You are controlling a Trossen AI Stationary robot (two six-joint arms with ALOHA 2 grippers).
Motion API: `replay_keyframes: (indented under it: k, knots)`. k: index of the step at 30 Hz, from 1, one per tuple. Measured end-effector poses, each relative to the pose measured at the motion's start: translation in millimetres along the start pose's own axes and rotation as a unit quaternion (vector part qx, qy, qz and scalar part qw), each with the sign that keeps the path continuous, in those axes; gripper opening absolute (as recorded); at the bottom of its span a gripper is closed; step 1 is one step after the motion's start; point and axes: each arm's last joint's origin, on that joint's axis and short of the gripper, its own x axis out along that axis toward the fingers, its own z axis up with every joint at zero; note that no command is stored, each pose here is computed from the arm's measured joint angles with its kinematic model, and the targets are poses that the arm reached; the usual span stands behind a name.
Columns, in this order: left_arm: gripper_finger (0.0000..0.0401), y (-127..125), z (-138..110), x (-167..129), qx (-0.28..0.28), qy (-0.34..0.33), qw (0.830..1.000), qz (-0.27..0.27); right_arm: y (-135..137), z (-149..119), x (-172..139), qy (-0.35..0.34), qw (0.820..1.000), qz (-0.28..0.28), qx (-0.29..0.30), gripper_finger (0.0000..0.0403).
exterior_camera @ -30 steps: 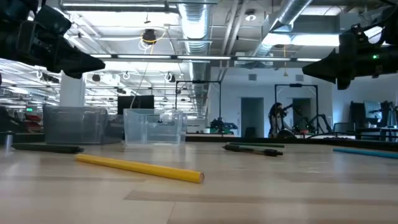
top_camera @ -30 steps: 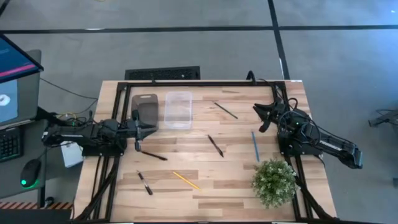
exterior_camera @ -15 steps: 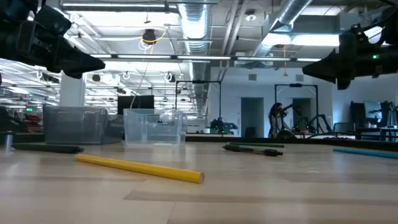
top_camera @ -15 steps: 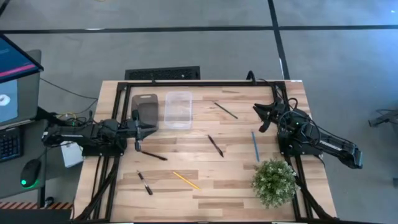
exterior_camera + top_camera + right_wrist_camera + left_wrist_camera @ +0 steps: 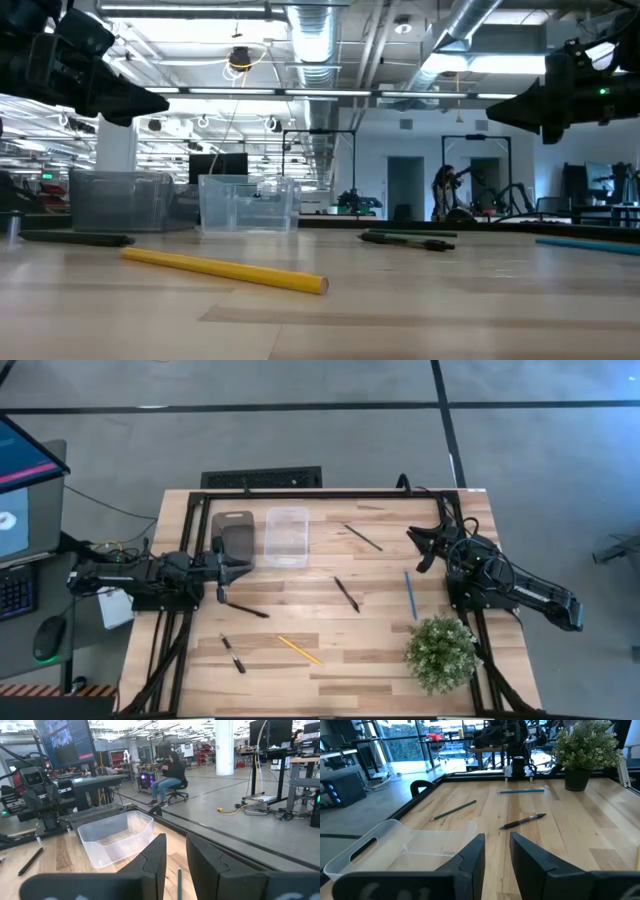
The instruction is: Sort pens & pencils
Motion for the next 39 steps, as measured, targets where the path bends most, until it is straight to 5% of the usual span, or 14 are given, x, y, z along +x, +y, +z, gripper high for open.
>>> replay_keyframes:
  k: [22, 33, 39]
  knots:
    - [0.0082, 0.0, 0.1, 0.0, 0.0, 0.0, 1.0, 0.0, 0.0, 1.9, 0.0, -0.009, 1.0, 0.0, 0.001, 0.0095]
    - [0.0082, 0.0, 0.1, 0.0, -0.049, 0.0, 0.999, 0.0, 0.5, 7.4, -0.7, -0.026, 1.0, 0.002, 0.011, 0.0095]
    - [0.0082, 0.0, 0.1, 0.0, -0.057, 0.0, 0.998, 0.0, 1.6, 7.2, -0.7, -0.023, 0.999, 0.022, 0.042, 0.0126]
